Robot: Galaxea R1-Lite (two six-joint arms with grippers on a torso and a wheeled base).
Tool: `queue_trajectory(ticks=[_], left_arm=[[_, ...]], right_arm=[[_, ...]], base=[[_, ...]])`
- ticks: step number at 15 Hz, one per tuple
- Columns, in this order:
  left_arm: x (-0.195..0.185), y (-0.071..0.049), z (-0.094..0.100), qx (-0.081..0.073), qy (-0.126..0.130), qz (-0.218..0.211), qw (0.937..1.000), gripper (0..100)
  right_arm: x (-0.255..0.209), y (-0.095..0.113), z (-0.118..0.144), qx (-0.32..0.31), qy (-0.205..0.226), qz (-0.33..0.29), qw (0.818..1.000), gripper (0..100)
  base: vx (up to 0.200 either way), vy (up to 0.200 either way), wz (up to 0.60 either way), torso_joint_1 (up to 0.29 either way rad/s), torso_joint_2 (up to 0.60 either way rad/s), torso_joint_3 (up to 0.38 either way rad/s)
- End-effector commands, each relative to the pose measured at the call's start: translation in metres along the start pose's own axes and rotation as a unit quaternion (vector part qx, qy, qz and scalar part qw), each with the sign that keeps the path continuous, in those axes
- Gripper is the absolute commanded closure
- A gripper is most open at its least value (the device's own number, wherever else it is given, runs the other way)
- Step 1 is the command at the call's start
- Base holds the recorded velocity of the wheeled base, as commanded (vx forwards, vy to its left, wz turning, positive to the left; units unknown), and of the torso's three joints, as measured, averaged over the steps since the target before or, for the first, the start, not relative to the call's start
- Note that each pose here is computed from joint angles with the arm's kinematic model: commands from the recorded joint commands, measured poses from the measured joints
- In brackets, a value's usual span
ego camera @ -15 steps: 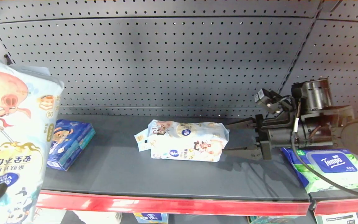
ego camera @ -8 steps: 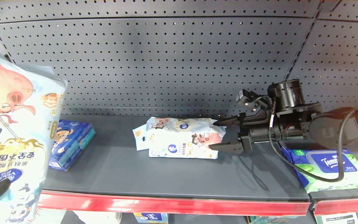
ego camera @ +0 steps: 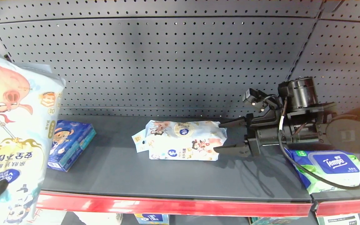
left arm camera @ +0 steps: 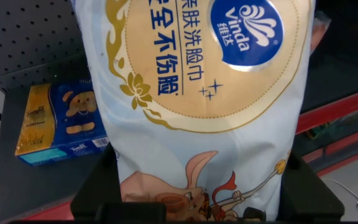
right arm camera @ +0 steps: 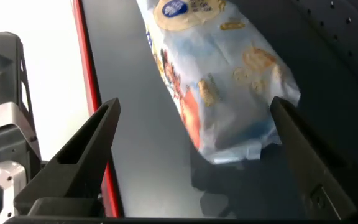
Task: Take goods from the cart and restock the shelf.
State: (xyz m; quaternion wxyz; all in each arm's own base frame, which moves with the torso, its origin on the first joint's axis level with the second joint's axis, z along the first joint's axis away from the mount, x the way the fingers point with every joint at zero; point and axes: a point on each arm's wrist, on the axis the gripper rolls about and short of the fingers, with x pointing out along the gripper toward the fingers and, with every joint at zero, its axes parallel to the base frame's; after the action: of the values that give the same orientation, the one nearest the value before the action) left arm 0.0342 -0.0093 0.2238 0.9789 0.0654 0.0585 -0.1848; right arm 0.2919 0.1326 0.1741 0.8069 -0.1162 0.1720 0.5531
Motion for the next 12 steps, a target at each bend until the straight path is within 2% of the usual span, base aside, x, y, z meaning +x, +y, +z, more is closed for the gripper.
queue_trajectory(ticks=[1, 7, 12], left_arm=[[0.0, 0.0, 0.002, 0.001, -0.003, 0.0, 1.0, 100], [-0.002, 0.0, 0.005, 0.002, -0.009, 0.003, 1.0, 100], [-0.003, 0.0, 0.007, 0.003, -0.013, 0.005, 0.9999, 100]], right_arm=[[-0.019, 0.011, 0.006, -0.008, -0.01, -0.019, 1.0, 0], [-0.008, -0.006, -0.011, 0.012, 0.01, -0.027, 1.0, 0], [0.01, -0.023, -0.008, 0.009, 0.01, -0.023, 1.0, 0]], base=[[0.0, 0.0, 0.0, 0.0, 0.0, 0.0], [0.0, 0.0, 0.0, 0.0, 0.0, 0.0], [0.0, 0.0, 0.0, 0.0, 0.0, 0.0]])
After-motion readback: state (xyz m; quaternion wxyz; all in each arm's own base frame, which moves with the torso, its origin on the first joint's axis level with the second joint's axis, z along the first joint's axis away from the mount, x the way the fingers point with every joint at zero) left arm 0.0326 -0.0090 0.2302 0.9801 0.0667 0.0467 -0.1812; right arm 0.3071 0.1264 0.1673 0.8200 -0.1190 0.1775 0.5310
